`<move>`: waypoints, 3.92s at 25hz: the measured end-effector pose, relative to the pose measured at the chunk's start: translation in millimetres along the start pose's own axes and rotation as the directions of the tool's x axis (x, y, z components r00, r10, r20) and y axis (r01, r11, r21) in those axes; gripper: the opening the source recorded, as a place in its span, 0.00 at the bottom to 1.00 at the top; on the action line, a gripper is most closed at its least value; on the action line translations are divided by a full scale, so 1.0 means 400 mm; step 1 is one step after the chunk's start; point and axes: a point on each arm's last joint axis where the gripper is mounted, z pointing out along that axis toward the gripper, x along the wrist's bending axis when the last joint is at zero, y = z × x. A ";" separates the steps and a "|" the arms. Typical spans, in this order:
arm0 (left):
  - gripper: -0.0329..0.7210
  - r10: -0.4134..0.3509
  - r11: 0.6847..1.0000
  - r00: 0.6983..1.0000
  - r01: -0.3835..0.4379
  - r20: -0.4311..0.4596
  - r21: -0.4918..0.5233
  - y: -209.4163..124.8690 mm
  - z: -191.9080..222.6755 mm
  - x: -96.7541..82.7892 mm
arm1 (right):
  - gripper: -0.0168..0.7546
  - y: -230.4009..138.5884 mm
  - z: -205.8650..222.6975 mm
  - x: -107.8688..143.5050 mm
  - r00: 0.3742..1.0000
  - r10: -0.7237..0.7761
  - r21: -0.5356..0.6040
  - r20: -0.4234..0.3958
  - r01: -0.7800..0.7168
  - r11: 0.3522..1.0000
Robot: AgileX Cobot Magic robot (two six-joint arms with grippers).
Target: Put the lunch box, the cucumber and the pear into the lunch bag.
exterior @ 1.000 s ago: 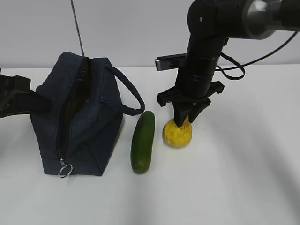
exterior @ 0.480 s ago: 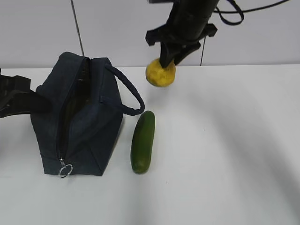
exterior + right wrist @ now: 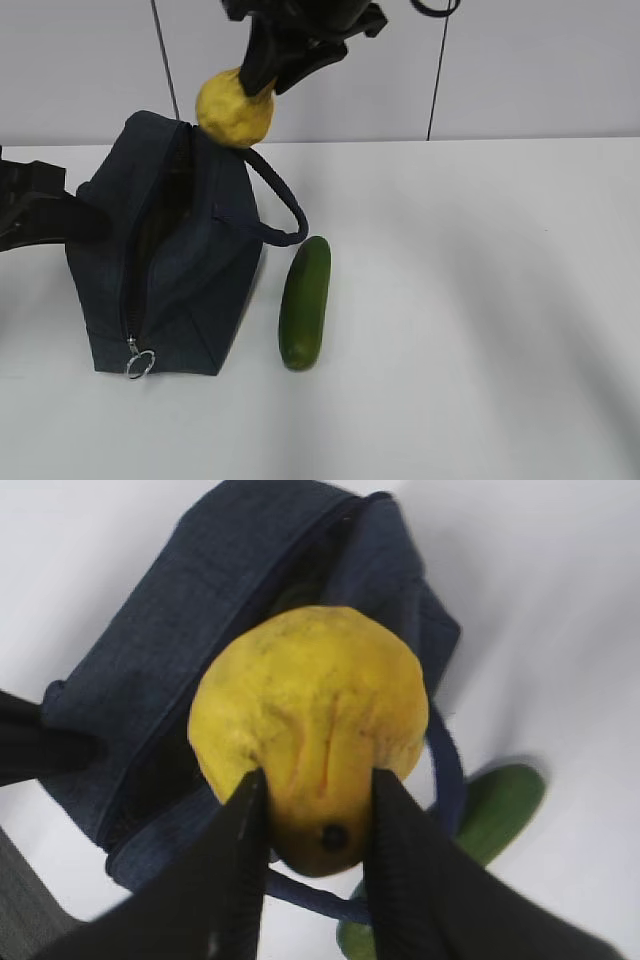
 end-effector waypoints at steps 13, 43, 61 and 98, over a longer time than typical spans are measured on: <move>0.04 0.002 1.000 1.000 -0.002 -0.003 0.000 0.000 0.000 0.001 | 0.31 -0.032 0.226 0.062 0.992 -0.078 0.094 -0.104 0.088 0.992; 0.04 0.000 1.000 1.000 0.000 0.001 0.001 0.000 0.000 0.000 | 0.31 0.002 0.157 0.061 0.989 -0.145 0.071 0.009 0.144 0.987; 0.04 -0.001 1.000 1.000 0.001 0.007 0.005 -0.001 0.000 -0.001 | 0.39 -0.006 0.230 0.039 0.997 -0.082 0.079 0.001 0.082 0.994; 0.04 0.000 1.000 1.000 0.000 0.006 0.005 -0.001 0.000 -0.001 | 0.64 -0.184 0.020 0.059 0.962 0.164 0.232 0.220 -0.215 0.949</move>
